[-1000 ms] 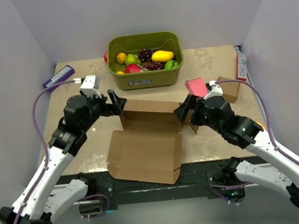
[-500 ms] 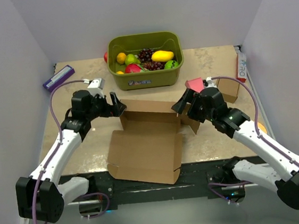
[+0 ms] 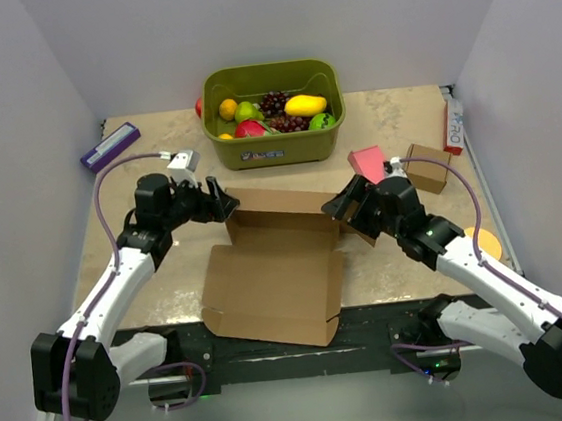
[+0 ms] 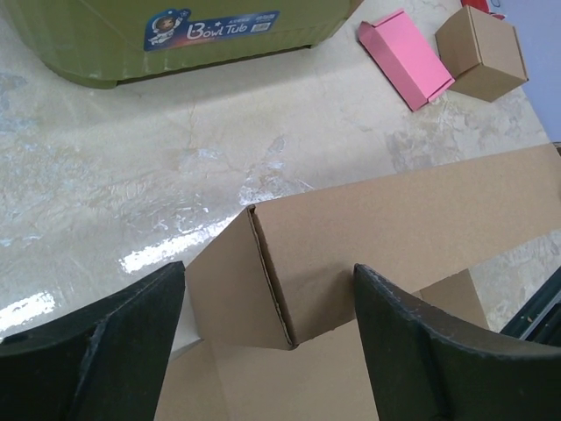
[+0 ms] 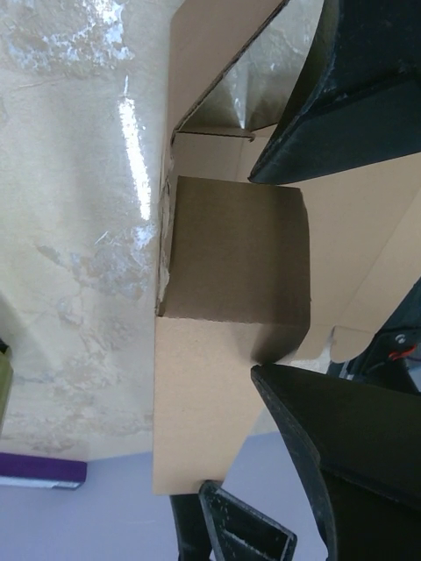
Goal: Fold the paper box
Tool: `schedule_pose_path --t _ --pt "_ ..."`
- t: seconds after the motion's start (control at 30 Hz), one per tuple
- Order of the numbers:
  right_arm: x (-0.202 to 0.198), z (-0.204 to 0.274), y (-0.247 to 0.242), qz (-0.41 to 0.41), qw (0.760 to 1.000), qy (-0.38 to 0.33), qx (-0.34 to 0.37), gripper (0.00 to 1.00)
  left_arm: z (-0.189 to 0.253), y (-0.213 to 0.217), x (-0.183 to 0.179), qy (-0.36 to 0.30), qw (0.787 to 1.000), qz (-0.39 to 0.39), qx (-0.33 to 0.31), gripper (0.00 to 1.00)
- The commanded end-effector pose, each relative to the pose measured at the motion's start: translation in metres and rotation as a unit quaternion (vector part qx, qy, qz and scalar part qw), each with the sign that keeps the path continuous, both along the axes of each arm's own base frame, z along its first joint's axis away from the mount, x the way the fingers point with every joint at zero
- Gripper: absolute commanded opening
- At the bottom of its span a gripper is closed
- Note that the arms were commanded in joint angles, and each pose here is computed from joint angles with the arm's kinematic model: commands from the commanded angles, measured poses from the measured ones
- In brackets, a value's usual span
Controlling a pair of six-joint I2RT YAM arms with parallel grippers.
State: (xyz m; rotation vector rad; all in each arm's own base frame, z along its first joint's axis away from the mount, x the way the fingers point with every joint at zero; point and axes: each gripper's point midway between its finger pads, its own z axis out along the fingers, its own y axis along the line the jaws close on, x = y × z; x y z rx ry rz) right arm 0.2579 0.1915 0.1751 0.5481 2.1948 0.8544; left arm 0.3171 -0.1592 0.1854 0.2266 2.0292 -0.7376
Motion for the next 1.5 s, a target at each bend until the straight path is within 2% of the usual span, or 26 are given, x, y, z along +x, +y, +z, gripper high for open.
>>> schedule_pose_path --t 0.0,0.2,0.23,0.27,0.37,0.5,0.6,1.17,1.47 --pt "0.007 0.017 0.003 -0.021 0.998 -0.033 0.052 0.84 0.009 -0.005 -0.003 -0.022 1.000 -0.017 -0.015 0.75" --pt "0.012 0.030 0.004 -0.023 0.997 -0.049 0.057 0.83 0.008 -0.006 -0.004 -0.020 0.999 -0.021 -0.016 0.68" --pt "0.006 0.018 -0.004 -0.028 0.999 -0.023 0.028 0.84 0.008 -0.006 -0.004 -0.022 0.999 -0.020 -0.015 0.68" --pt "0.009 0.016 -0.016 -0.048 0.999 -0.024 -0.006 0.85 0.008 -0.005 -0.004 -0.021 0.999 -0.020 -0.014 0.67" --pt "0.005 0.024 -0.039 -0.080 0.995 -0.026 -0.051 0.92 0.007 -0.005 -0.004 -0.019 1.000 -0.020 -0.014 0.65" --pt "0.002 0.051 -0.040 -0.078 0.994 -0.072 -0.023 0.92 0.005 -0.006 -0.004 -0.017 1.000 -0.021 -0.015 0.63" --pt "0.005 0.055 -0.027 -0.055 0.995 -0.078 -0.002 0.89 0.005 -0.006 -0.004 -0.016 1.000 -0.022 -0.014 0.62" --pt "0.025 0.025 0.023 -0.008 0.994 -0.055 0.091 0.70 0.003 -0.005 -0.006 -0.017 1.000 -0.022 -0.012 0.57" --pt "0.036 0.043 0.028 -0.033 0.982 -0.082 0.164 0.57 0.002 -0.006 -0.007 -0.015 0.999 -0.025 -0.013 0.56"
